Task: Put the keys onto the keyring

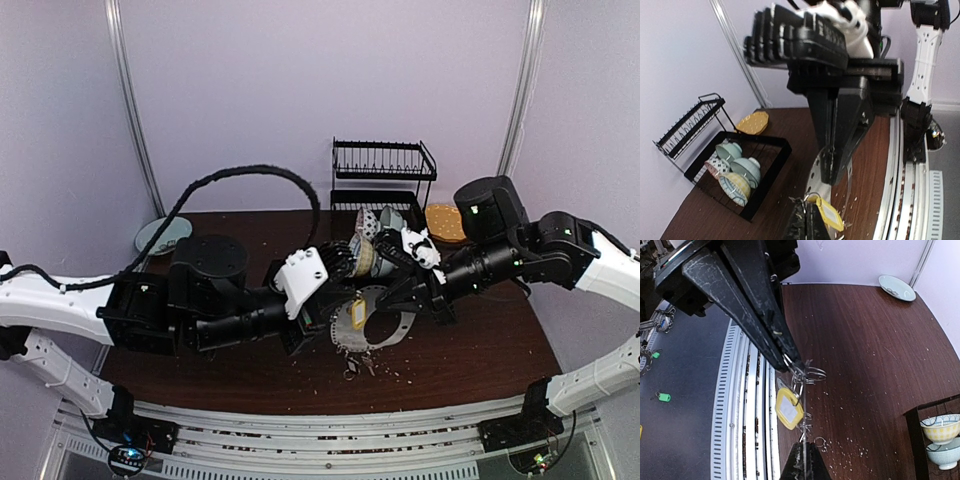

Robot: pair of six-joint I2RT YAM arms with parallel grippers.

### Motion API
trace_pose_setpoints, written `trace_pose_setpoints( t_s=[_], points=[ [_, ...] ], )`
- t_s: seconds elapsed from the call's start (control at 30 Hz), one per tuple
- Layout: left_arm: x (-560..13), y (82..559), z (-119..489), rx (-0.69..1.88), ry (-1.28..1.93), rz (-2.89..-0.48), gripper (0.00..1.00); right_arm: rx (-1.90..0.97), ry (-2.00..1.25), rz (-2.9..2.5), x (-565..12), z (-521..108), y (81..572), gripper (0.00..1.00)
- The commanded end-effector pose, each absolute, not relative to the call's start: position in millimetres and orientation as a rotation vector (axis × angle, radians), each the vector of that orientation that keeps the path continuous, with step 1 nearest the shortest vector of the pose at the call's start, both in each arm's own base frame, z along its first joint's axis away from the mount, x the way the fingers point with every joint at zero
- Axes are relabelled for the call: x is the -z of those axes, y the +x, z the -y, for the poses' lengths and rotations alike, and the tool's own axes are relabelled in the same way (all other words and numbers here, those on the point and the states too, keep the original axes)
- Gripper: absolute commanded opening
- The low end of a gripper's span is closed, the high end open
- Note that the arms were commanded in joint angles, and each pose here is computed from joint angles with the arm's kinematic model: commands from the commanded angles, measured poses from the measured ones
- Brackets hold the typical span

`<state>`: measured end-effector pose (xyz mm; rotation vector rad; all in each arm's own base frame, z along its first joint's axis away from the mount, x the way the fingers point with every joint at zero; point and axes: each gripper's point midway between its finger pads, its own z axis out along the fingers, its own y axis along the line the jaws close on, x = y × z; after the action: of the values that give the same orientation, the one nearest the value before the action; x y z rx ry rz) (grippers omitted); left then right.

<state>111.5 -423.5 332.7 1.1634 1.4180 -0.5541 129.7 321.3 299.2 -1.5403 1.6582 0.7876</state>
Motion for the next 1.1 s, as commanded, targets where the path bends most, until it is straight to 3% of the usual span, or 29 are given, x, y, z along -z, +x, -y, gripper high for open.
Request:
trace_pose_setpoints(
  t_s=[0.0,0.4,0.67,0.93,1.07],
  points=[
    [-389.5,92.0,414.0,0.803,0.98,-1.159,0.0,-0.911,-1.49,-1.573,-309.5,-327.5,118.4,0.0],
    [-401.8,68.2,410.5,0.965,0.879,-0.895,0.0,-1.106,-1.546,-1.488,-300.1,-343.1,97.6,0.0],
    [-399.0,84.0,402.5,0.869,0.795,-0.893,0.0,-1.179,-1.579,-1.468,-294.4,-350.7,87.0,0.0],
    [-401.8,74.3,400.7,0.931,0.753,-0.795,0.0,-1.224,-1.568,-1.458,-292.9,-361.5,83.6,0.0],
    [-401.8,71.3,404.8,0.944,0.767,-0.784,0.0,-1.143,-1.501,-1.496,-298.5,-360.5,97.8,0.12]
  ],
)
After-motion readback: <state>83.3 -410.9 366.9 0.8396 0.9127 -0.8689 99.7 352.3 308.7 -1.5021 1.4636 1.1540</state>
